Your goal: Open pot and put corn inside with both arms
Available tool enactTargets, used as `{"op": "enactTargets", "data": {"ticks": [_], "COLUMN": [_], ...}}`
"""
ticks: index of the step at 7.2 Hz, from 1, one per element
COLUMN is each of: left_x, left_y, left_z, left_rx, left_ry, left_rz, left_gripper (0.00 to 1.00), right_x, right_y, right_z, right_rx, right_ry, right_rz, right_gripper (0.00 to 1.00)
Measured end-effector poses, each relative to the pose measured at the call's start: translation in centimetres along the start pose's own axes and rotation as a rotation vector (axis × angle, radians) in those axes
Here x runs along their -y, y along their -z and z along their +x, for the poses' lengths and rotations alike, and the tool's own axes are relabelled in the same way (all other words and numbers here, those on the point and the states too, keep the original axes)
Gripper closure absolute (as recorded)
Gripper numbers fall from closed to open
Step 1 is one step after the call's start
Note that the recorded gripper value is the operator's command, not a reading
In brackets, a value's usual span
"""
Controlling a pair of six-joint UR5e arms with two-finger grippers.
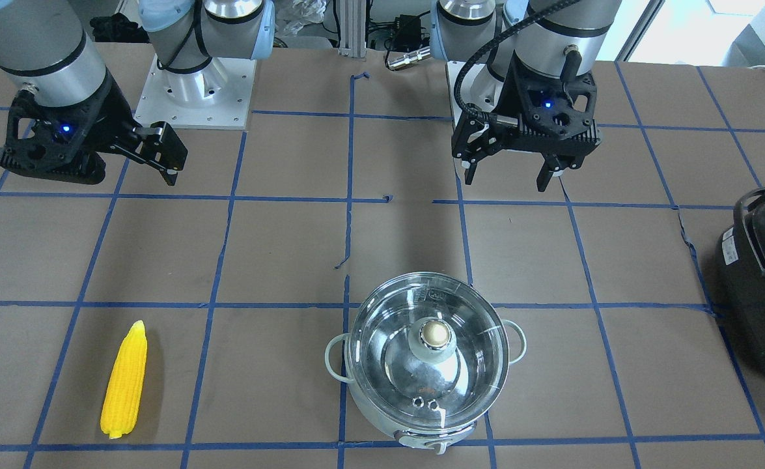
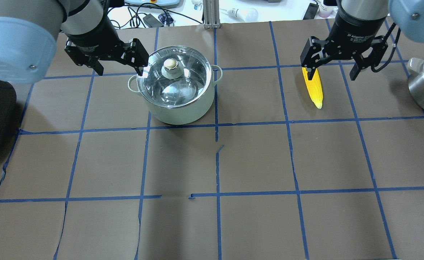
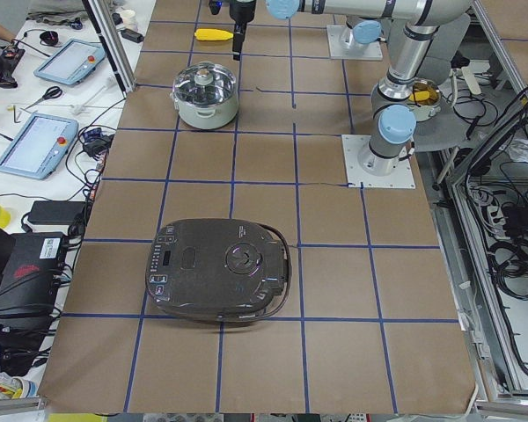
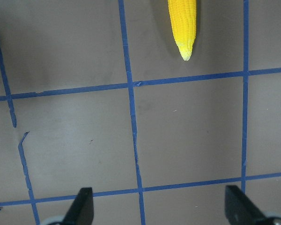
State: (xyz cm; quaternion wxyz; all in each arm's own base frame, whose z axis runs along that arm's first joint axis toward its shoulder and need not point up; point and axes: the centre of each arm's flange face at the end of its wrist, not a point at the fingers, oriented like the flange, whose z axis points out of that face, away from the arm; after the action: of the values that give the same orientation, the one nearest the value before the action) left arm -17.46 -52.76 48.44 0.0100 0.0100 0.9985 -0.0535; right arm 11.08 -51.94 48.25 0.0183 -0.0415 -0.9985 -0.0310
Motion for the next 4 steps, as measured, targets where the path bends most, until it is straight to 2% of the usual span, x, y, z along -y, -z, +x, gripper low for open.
{"op": "enactTargets", "data": {"ticks": [2, 4], "left_x": [4.8, 9.3], "left_y": [-4.1, -8.0], "left_z": [0.7, 3.4], "left_rx": [0.005, 0.002], "left_ry": [0.081, 0.109], "left_rz": [-0.026, -0.03], "left_gripper": [0.0, 0.0], "right_x": [0.7, 3.9], "right_y": [-0.3, -2.8], "right_z": [1.7, 5.7], "right_rx": [0.004, 0.013], "right_ry": [-0.001, 0.006], "right_rz": [0.005, -0.003], "right_gripper": [0.0, 0.0]}}
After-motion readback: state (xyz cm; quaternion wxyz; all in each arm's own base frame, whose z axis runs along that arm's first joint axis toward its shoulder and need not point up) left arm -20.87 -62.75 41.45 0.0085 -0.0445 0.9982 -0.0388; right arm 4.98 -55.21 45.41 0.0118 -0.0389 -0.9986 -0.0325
